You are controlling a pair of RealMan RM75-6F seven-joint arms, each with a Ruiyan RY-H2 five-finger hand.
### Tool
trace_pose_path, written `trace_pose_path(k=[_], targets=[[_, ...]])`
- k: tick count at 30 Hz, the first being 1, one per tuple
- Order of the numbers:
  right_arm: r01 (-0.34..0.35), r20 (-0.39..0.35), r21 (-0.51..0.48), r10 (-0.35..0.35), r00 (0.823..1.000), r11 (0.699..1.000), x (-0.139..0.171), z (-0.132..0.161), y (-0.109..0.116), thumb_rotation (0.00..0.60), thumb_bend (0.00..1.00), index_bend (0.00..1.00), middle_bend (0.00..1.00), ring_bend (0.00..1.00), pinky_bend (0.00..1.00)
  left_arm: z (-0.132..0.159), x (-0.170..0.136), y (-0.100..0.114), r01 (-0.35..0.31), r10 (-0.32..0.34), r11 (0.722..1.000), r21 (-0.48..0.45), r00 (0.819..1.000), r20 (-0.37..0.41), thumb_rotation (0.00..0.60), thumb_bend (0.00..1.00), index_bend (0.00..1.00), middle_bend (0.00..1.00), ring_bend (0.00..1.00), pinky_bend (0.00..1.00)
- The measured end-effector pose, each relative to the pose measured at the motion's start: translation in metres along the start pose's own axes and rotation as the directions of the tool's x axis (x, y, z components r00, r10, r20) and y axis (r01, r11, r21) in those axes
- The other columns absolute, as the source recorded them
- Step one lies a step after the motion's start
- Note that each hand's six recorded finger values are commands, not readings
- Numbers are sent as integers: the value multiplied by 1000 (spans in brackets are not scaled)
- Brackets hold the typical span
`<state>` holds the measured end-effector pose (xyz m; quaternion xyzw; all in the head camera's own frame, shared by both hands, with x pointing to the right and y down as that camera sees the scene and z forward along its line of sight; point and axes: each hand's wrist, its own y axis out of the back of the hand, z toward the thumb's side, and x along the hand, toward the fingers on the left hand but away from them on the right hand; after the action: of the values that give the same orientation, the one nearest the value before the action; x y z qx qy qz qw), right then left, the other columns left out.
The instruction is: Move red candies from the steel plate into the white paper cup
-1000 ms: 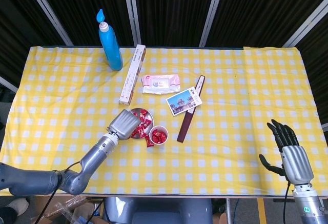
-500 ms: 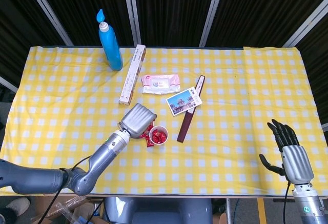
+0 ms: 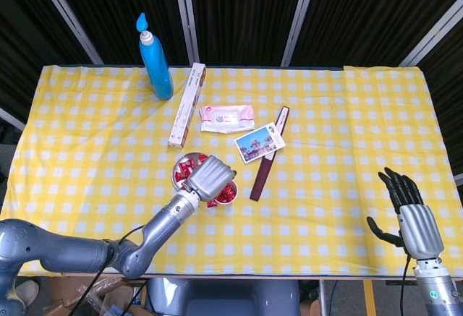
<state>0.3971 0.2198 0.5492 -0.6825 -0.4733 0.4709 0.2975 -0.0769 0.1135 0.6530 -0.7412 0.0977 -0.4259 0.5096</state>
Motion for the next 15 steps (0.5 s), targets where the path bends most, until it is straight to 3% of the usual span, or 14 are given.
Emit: trace_pose_path(k=[5, 15], targets=[[-1, 2, 1, 1, 1000, 1000, 0, 0, 0, 600, 387, 0, 0, 0, 0, -2, -2, 2, -5, 5, 1000, -14, 1000, -6, 600, 271, 406, 427, 876, 943], [0, 0, 3, 0, 1000, 1000, 1, 0, 0, 600, 388, 0, 0, 0, 0, -30, -13, 11, -45, 41, 998, -47, 997, -68, 600, 271, 410, 443, 876, 943]])
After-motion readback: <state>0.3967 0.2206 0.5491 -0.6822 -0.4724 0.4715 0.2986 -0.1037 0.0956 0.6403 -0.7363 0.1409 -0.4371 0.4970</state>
